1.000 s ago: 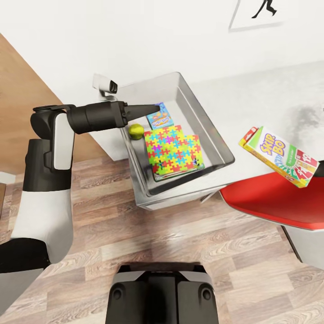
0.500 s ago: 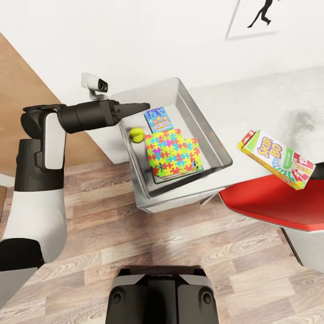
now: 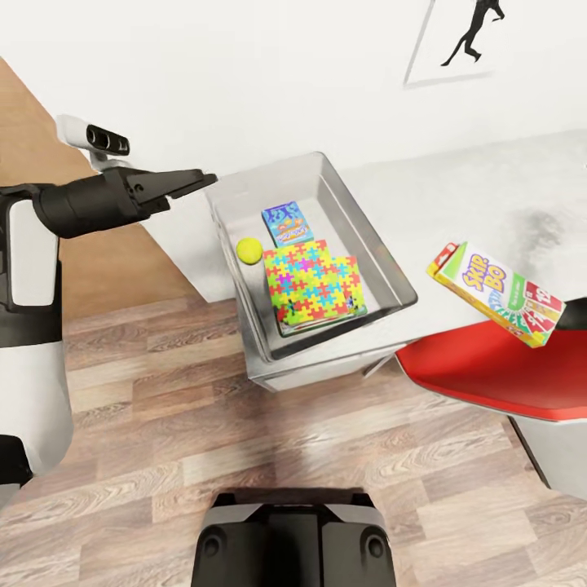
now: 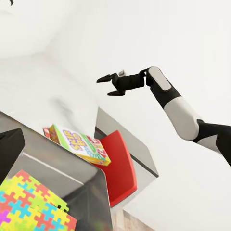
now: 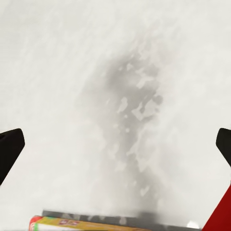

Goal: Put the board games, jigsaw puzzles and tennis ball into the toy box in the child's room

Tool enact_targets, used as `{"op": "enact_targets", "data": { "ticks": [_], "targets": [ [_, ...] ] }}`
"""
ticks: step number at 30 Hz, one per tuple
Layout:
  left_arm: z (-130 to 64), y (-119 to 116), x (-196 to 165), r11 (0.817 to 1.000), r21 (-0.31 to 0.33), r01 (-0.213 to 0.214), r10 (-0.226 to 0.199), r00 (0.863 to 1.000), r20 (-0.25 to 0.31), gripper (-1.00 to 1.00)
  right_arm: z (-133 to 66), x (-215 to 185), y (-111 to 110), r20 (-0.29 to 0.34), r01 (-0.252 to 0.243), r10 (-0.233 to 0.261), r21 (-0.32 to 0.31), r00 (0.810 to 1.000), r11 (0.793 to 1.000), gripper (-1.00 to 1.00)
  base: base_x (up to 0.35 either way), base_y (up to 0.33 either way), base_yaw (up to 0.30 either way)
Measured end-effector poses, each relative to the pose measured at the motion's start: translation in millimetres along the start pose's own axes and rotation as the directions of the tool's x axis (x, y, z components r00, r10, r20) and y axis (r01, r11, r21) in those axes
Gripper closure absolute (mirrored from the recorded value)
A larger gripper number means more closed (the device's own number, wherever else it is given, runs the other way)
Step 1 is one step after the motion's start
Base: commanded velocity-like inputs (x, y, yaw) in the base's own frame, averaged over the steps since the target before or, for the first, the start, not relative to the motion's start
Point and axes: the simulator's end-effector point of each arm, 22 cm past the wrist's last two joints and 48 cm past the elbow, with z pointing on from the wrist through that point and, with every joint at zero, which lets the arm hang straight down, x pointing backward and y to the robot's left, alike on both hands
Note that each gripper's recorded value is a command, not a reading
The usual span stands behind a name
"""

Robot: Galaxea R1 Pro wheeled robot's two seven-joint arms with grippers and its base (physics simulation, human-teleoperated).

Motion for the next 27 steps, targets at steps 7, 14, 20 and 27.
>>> {"op": "enact_targets", "data": {
  "ticks": [7, 14, 20, 27],
  "targets": [
    [-32.5, -2, -12, 0.999, -0.036, -0.018, 0.018, 1.000, -0.006, -1.00, -5.9, -2, 10, 0.001, -0.009, 0.009, -0.054, 1.000, 0.999, -1.00, 0.000, 0.000, 0.000],
    [-61.7, -3, -18, 0.997, -0.078, -0.025, 0.024, 1.000, -0.019, -1.00, -4.2, 9, 10, -0.017, -0.003, 0.002, -0.068, 1.000, 0.998, -1.00, 0.000, 0.000, 0.000],
    [-85.4, 0, -17, 0.991, -0.134, -0.028, 0.023, 0.999, -0.043, -1.00, -3.0, 18, 7, -0.032, -0.001, -0.001, -0.070, 0.999, 0.998, -1.00, 0.000, 0.000, 0.000],
    [-116.1, 1, -2, 0.983, -0.181, -0.009, -0.006, 0.997, -0.083, -1.00, -8.0, 18, 8, -0.034, -0.009, 0.007, -0.085, 0.999, 0.996, -1.00, 0.000, 0.000, 0.000]
  ]
}}
